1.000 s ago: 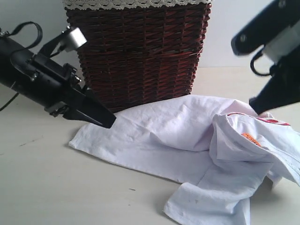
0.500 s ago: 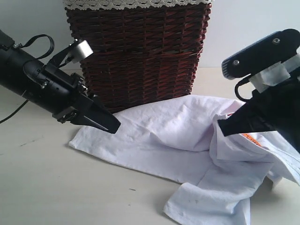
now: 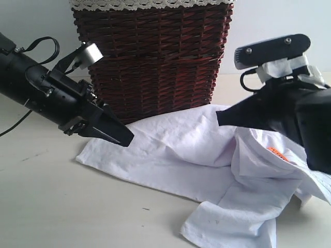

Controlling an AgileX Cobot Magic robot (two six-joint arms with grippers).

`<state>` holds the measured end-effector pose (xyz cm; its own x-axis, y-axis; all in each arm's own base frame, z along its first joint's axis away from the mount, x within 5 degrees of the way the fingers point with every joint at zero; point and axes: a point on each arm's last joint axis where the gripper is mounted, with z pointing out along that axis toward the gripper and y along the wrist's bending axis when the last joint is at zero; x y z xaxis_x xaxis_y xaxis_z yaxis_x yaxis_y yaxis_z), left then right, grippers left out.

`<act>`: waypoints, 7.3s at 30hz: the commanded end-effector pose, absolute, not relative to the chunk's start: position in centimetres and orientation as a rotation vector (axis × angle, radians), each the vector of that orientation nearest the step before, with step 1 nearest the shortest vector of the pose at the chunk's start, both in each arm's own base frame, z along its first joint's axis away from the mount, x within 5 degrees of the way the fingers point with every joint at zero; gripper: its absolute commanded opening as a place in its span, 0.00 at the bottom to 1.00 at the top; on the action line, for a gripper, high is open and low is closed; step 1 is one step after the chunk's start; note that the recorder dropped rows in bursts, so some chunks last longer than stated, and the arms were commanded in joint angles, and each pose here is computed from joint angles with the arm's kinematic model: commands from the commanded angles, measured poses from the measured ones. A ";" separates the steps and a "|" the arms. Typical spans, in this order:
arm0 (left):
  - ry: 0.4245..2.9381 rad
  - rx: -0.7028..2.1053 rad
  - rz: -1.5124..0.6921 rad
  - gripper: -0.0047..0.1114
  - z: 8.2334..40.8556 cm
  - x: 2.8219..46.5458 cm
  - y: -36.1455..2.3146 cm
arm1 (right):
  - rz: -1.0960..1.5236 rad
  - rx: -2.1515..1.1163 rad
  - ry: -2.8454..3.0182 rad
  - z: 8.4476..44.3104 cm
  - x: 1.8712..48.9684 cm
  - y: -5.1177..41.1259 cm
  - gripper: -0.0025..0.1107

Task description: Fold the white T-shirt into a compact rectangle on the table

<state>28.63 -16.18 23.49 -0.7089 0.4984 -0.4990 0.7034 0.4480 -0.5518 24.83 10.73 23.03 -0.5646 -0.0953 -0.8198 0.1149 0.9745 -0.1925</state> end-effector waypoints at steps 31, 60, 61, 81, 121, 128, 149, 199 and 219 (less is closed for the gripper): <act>2.425 1.012 -1.131 0.47 23.3 28.8 -16.5 | 0.149 -0.691 2.299 21.7 28.5 8.4 0.02; 2.422 1.005 -1.149 0.47 23.4 28.7 -16.6 | 0.279 -0.058 2.803 22.9 31.9 9.1 0.47; 2.422 1.005 -1.149 0.47 23.4 28.7 -16.6 | 0.276 -0.061 2.808 22.9 31.9 9.0 0.52; 2.424 1.001 -1.160 0.47 23.4 28.7 -16.6 | 0.094 -0.026 2.795 23.9 31.5 7.7 0.55; 2.417 0.970 -1.191 0.47 23.6 28.7 -16.7 | -0.493 -0.532 2.800 27.7 13.5 0.2 0.53; 2.417 0.970 -1.191 0.47 23.6 28.7 -16.7 | -0.438 -0.781 2.801 24.8 17.8 1.8 0.50; 2.429 0.968 -1.195 0.47 23.1 28.5 -16.6 | -0.564 -0.745 2.821 20.9 22.6 2.2 0.45; 2.424 0.955 -1.194 0.47 22.8 28.4 -16.6 | -0.460 -1.219 2.896 23.5 24.3 3.4 0.02; 2.425 0.960 -1.196 0.47 22.8 28.3 -16.6 | -0.210 -1.007 3.171 20.1 27.8 1.9 0.55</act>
<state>28.41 -16.41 22.75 -0.7449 0.4444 -0.4977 0.6657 0.4445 -0.5994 27.60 2.64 20.11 -0.7915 -0.5700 0.2204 -0.5957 0.8002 -0.0698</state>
